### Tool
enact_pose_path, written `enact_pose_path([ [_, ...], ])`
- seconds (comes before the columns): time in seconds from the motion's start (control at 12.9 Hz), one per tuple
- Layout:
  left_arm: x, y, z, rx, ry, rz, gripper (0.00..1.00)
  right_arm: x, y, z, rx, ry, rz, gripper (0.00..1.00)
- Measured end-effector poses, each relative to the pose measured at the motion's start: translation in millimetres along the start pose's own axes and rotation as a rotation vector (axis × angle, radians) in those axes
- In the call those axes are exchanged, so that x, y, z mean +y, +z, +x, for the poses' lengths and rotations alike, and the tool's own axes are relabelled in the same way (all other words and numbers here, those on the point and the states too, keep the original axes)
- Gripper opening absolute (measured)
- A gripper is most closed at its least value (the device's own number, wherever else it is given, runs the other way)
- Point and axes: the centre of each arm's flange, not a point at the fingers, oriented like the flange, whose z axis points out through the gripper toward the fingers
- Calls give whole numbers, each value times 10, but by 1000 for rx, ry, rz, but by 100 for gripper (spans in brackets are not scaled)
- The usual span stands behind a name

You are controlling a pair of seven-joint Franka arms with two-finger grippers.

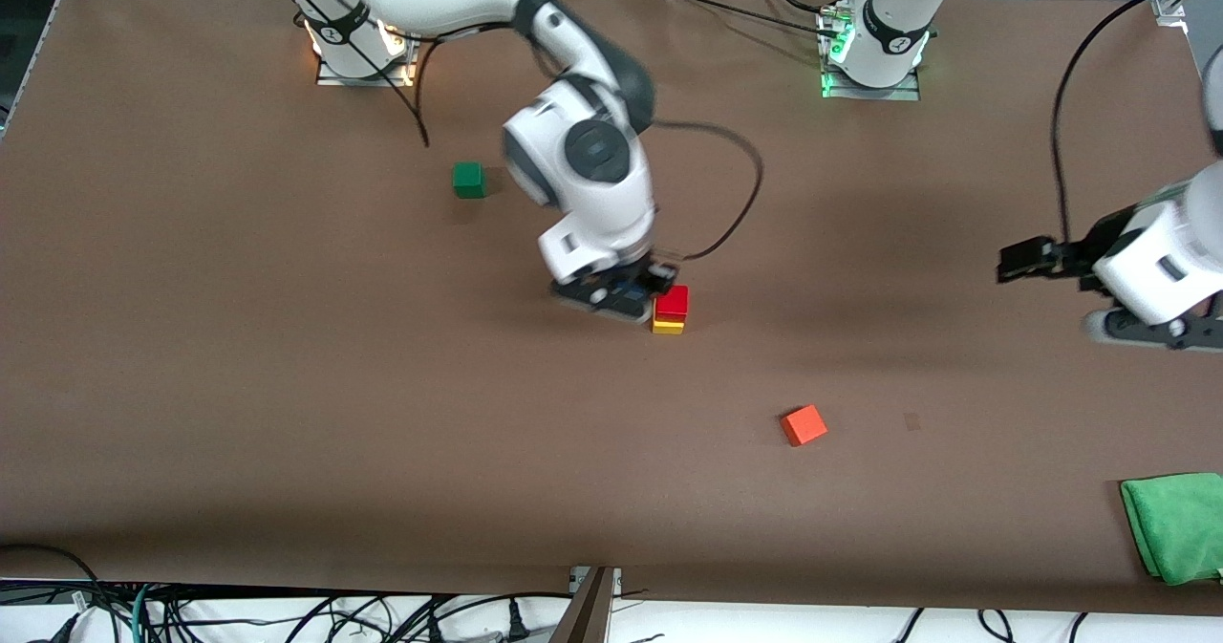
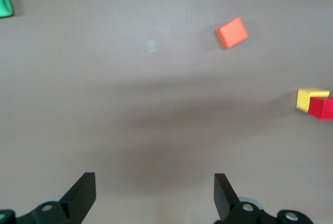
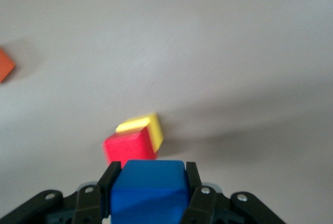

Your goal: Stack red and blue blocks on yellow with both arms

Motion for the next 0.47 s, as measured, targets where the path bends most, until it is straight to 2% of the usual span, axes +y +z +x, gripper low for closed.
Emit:
enact_pose_path([
  [0.16, -24, -177, -248, -6, -12, 31, 100, -155, 142, -237, 43, -8, 24, 55],
  [0.31, -4, -225, -483, -13, -35, 41, 100, -176, 272, -168, 78, -4, 63, 55],
  [0.47, 0, -143, -632, -6, -50, 29, 100, -154, 352, -77, 99, 1, 76, 55],
])
